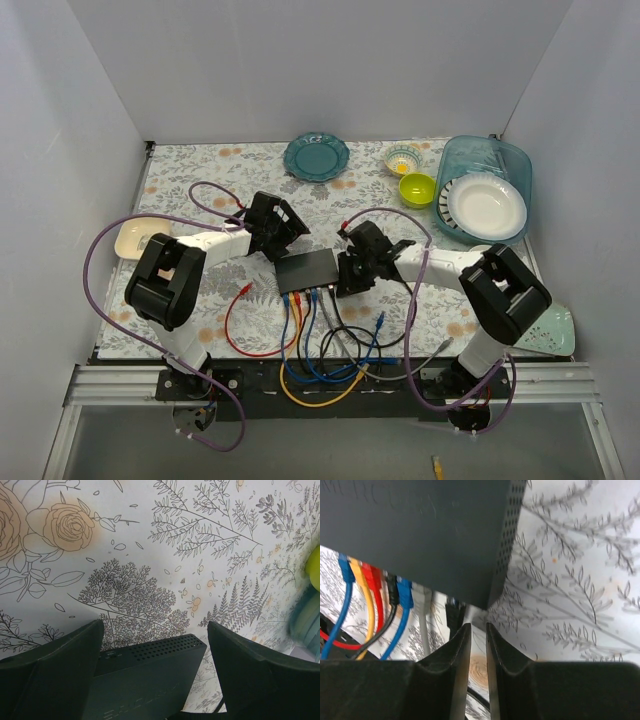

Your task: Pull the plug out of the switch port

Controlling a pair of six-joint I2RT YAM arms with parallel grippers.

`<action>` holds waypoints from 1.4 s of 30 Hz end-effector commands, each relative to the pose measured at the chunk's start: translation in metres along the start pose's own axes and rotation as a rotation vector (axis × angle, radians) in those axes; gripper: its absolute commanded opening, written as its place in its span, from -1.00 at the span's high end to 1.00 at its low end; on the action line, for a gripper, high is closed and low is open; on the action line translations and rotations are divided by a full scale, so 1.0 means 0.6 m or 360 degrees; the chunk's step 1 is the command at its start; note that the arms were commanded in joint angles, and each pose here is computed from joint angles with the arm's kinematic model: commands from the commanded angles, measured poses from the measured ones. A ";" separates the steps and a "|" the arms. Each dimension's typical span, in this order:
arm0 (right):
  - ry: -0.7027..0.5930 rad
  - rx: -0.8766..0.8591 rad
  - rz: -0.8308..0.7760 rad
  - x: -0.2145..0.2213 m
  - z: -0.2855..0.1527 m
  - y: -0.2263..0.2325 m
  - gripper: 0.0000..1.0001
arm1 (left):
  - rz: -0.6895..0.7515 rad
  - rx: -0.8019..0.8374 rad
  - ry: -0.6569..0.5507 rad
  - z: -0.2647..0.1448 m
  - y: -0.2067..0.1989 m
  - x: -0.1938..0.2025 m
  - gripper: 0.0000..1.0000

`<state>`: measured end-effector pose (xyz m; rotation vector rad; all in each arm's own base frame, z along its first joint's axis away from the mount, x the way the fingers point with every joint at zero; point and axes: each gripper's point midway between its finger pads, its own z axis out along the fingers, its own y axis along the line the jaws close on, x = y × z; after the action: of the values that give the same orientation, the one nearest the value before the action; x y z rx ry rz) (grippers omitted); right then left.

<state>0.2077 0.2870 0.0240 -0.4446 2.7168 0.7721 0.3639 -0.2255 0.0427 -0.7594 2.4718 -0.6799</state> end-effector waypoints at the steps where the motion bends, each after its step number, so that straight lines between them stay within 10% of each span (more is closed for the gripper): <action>1: -0.0070 0.0014 0.0028 -0.055 0.019 0.002 0.47 | 0.0046 -0.0347 0.0239 -0.008 0.108 0.075 -0.72; 12: -0.0118 0.0167 0.0053 -0.092 0.008 -0.035 0.46 | 0.0121 -0.0313 0.0072 -0.025 0.072 0.024 -0.72; 20: -0.0173 0.0093 0.0106 -0.052 -0.032 -0.031 -0.17 | 0.0094 -0.0189 -0.0326 -0.125 -0.018 -0.082 -0.73; 25: -0.0229 -0.0139 0.0172 -0.056 -0.032 0.009 -0.18 | 0.0164 0.0138 0.0076 -0.122 -0.059 0.002 0.38; 29: -0.0244 -0.0343 0.0254 -0.059 -0.034 0.044 -0.19 | 0.0106 0.0126 0.0227 -0.115 -0.029 0.044 0.74; 42: -0.0245 -0.0524 0.0505 -0.070 0.004 0.044 -0.23 | 0.0151 -0.0063 0.0344 -0.102 0.065 0.093 1.00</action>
<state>0.2257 0.3100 0.0423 -0.0609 2.6051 1.1985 0.2802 -0.2116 0.0475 -0.6522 2.7015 -0.6929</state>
